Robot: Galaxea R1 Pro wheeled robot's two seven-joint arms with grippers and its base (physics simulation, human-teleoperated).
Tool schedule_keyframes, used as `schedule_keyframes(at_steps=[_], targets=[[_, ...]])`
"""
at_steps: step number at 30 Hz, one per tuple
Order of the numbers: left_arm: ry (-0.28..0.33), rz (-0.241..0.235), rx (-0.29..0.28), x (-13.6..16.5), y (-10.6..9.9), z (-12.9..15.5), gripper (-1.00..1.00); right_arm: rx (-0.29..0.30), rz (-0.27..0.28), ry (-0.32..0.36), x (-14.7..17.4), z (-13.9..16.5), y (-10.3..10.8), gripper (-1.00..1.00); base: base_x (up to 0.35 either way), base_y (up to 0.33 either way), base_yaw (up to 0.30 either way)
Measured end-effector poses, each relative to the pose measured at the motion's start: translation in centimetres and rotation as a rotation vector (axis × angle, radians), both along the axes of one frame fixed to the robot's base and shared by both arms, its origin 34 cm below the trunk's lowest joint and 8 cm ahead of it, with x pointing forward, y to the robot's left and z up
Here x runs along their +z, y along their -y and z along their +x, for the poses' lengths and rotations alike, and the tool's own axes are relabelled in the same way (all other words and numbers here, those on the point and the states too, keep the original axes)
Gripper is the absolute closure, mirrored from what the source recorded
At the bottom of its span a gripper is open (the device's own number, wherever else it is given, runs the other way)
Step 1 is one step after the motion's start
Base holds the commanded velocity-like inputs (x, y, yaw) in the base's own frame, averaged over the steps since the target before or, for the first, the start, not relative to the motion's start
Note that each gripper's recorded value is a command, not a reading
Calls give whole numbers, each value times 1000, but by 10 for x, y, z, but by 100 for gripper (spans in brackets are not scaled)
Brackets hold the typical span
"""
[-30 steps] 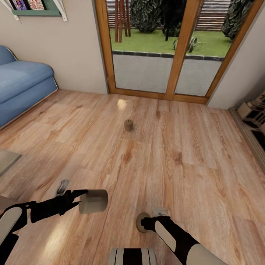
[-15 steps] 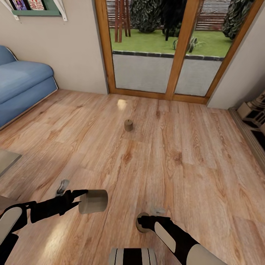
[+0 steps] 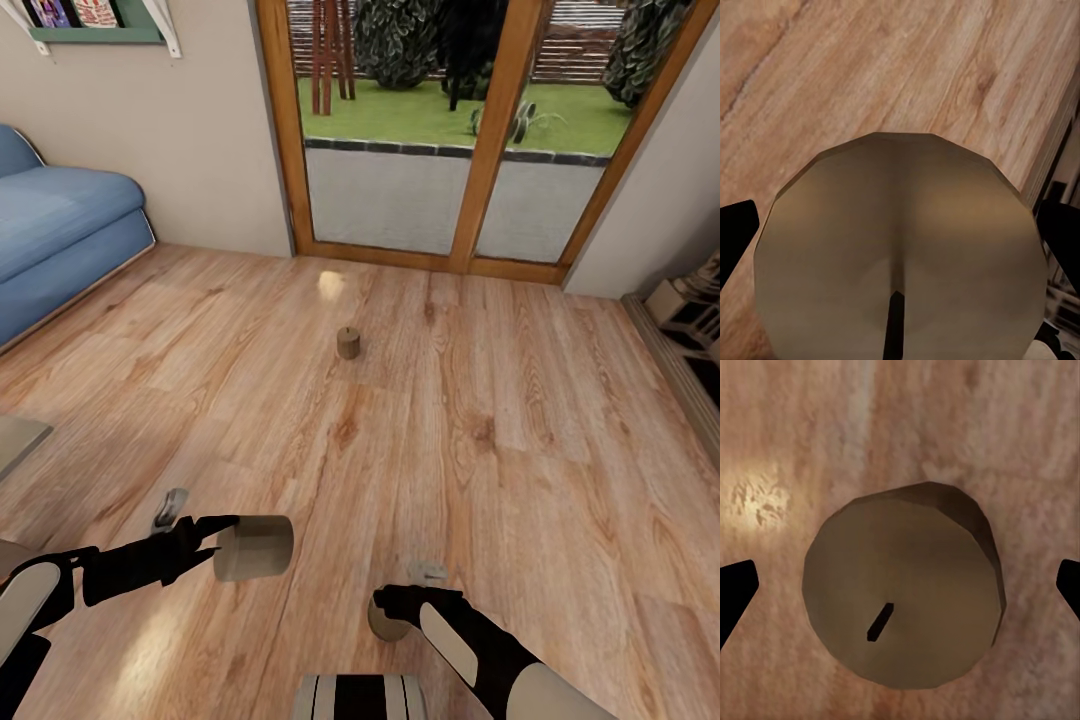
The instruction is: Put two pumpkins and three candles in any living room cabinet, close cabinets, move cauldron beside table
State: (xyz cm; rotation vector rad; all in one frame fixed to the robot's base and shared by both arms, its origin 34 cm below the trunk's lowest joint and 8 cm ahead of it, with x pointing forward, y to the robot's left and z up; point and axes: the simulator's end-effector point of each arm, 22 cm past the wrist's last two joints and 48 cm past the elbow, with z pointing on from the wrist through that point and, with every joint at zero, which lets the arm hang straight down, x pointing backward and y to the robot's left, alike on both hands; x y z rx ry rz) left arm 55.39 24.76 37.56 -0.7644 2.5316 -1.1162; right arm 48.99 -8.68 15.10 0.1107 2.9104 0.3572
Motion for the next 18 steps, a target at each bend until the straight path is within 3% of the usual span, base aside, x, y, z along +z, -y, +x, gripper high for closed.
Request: schedule_keyframes(at_steps=[18], targets=[[-16,4,0,-9,0,-2,100,-1,1,-15,-7,-6,0,-100,15,11,0]])
